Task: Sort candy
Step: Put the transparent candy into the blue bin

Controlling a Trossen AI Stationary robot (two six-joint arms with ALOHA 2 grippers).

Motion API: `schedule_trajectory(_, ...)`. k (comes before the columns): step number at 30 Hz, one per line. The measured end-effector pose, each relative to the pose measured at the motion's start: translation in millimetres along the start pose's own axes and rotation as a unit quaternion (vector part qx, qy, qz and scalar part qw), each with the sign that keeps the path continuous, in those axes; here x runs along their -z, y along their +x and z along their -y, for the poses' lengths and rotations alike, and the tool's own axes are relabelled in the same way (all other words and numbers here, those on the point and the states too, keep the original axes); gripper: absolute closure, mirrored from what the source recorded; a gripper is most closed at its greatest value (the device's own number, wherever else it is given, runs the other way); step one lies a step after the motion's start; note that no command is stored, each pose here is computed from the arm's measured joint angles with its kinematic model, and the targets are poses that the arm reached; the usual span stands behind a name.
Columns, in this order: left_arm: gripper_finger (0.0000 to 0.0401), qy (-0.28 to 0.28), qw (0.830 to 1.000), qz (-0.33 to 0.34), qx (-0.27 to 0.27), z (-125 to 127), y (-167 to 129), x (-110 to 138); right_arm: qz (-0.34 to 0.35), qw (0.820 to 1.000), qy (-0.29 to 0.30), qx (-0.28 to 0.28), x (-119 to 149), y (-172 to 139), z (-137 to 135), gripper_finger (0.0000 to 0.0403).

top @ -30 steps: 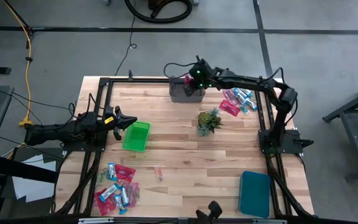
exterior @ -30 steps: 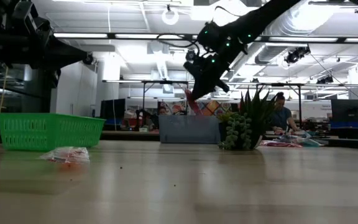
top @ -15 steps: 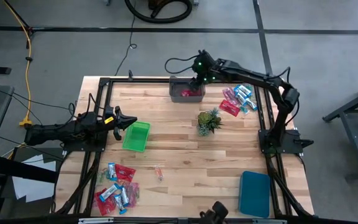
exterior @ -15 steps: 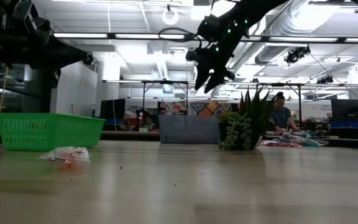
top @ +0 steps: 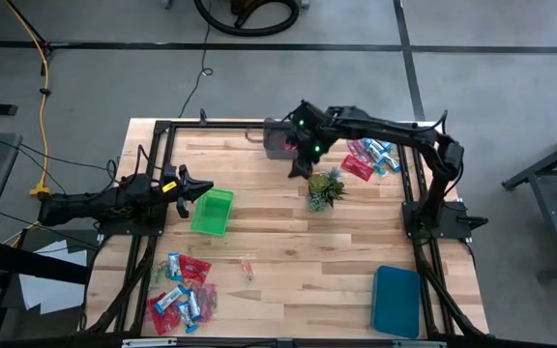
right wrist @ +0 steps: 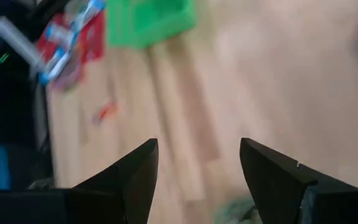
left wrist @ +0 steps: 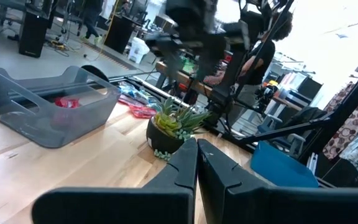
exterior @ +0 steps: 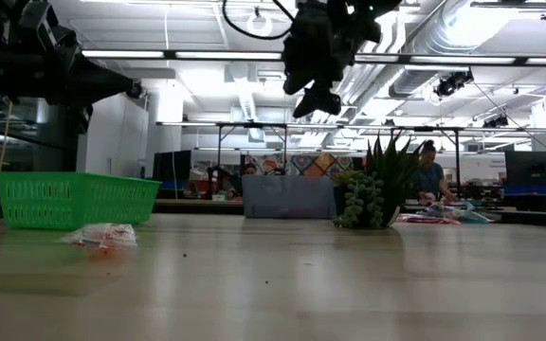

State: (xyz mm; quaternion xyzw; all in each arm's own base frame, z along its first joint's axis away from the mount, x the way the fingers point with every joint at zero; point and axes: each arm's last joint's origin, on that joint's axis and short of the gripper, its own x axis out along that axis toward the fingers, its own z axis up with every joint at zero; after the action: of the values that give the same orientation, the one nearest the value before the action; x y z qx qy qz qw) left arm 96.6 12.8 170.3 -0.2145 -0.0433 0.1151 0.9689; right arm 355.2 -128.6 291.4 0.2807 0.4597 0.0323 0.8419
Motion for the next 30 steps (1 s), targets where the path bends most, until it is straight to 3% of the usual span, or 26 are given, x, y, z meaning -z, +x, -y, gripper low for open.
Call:
schedule_trajectory(11,0.0401,-0.012,0.999,0.044,0.020,3.9,-0.5,-8.6,-0.067,0.997,-0.020,-0.045,22.9,34.9,-79.0,0.0181)
schedule_trajectory(19,0.0401,-0.012,0.999,0.043,0.020,3.8,-0.5,-8.6,-0.012,1.000,-0.010,0.019,32.7,55.2,-124.1,0.0181)
schedule_trajectory(30,0.0401,-0.012,0.999,0.043,0.020,3.8,-0.5,-8.6,0.066,0.996,0.010,0.067,54.7,99.7,-177.2,0.0181)
